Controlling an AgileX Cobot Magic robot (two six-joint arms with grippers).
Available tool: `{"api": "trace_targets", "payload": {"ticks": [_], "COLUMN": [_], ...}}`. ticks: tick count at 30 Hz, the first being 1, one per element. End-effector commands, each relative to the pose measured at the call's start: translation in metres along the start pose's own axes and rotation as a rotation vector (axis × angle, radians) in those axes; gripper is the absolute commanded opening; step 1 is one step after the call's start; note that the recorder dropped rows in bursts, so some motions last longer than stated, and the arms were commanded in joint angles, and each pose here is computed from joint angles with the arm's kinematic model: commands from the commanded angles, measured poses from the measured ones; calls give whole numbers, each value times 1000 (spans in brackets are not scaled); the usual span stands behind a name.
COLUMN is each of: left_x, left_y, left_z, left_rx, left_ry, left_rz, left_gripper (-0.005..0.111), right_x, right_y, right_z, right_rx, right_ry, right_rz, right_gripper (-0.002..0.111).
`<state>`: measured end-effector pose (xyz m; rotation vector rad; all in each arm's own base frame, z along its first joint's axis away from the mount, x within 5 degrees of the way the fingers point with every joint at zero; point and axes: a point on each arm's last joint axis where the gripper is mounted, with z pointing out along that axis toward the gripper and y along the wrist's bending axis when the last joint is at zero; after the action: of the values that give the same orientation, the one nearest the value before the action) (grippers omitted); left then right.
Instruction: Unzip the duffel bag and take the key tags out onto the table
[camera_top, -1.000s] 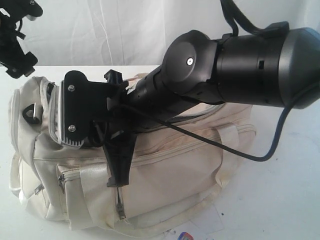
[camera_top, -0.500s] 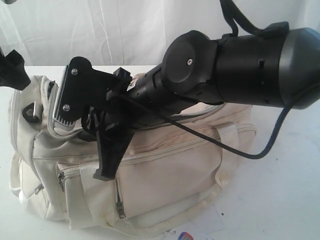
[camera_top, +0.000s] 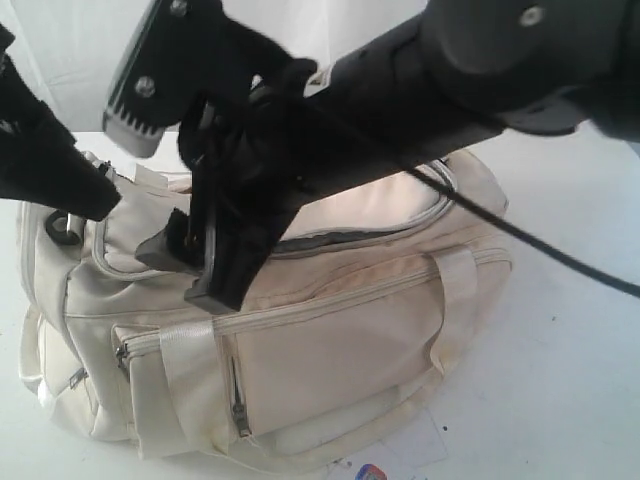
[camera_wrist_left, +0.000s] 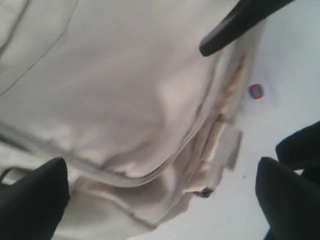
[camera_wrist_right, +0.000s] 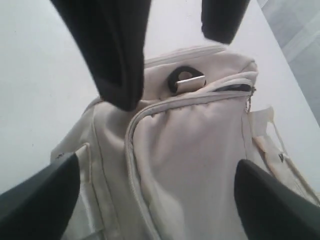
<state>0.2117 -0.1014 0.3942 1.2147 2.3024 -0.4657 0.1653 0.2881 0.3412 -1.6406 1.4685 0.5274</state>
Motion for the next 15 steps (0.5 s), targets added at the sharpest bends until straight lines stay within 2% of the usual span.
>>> {"api": "trace_targets", "payload": {"ticks": [1,6,10,12,15], "left_x": [-6,-11,-12,-12,-13], "left_y": [-21,-36,-48,-50,-47], "left_z": [-7,-1,19,30,45], "left_rx": [203,260,281,241,115], "left_ry": [-85,-95,-108,-119,-134], "left_rz": [62,173,292,356,431], "left_gripper": [105,105,105,105,105], "right_x": [5,28,33,31,29], "right_y": [4,10,20,22,23], "right_z": [-50,-102,-128,-137,-145], "right_rx": [69,219,227,236,250], "right_ry": [170,475,540,514,472], "right_rz": [123,432,498,497,494], "right_gripper": [78,78,78,78,78]}}
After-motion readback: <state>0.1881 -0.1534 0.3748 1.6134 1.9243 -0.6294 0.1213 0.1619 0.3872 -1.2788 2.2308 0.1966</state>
